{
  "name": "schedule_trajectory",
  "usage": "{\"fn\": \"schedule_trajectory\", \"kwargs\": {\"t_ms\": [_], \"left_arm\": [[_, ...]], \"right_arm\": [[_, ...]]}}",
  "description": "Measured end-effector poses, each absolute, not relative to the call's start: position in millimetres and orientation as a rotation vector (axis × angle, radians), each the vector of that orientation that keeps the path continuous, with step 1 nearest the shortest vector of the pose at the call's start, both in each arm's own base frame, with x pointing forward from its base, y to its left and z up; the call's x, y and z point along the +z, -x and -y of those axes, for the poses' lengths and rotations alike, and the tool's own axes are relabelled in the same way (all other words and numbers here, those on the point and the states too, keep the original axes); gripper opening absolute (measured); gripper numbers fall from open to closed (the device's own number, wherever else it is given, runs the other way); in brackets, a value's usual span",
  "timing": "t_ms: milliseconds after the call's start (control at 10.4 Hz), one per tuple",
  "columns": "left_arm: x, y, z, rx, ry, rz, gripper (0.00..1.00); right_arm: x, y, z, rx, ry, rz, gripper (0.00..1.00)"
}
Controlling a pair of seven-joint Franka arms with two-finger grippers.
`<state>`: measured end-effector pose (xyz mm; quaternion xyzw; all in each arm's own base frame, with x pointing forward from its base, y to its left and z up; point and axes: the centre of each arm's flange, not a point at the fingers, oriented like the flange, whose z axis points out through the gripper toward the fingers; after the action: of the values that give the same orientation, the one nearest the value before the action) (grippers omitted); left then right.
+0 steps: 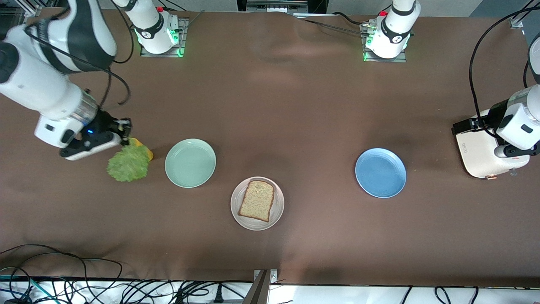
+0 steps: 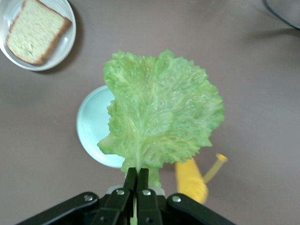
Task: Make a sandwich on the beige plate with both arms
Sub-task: 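Lift the lettuce leaf and carry it over the beige plate, then lower the lettuce onto the bread and open the right gripper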
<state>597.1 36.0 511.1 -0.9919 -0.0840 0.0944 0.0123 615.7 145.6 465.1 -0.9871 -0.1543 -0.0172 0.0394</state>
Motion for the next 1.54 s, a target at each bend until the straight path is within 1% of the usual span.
{"fn": "schedule_trajectory", "kwargs": {"t_ms": [289, 482, 675, 867, 1060, 1253, 1349, 1542], "left_arm": [[508, -597, -37, 0.303, 3.092, 0.255, 1.00], [508, -596, -38, 0.307, 3.092, 0.257, 1.00], [507, -596, -41, 0.311, 3.090, 0.265, 1.00], [507, -595, -44, 0.319, 3.089, 0.271, 1.00], [507, -595, -45, 0.323, 3.089, 0.273, 1.00], [507, -594, -45, 0.324, 3.088, 0.274, 1.00], [506, -594, -45, 0.326, 3.088, 0.274, 1.00], [506, -594, -45, 0.331, 3.087, 0.274, 1.00]], "right_arm": [[422, -631, -249, 0.012, 2.983, 0.315, 0.04], [396, -628, -319, -0.019, 2.970, 0.237, 0.04], [369, -622, -371, -0.083, 2.943, 0.226, 0.04], [353, -628, -394, -0.183, 2.892, 0.155, 0.04], [341, -646, -406, -0.308, 2.829, 0.071, 0.04], [311, -662, -410, -0.407, 2.782, 0.035, 0.04], [291, -665, -412, -0.439, 2.766, 0.026, 0.04], [255, -654, -433, -0.445, 2.752, 0.027, 0.04]]}}
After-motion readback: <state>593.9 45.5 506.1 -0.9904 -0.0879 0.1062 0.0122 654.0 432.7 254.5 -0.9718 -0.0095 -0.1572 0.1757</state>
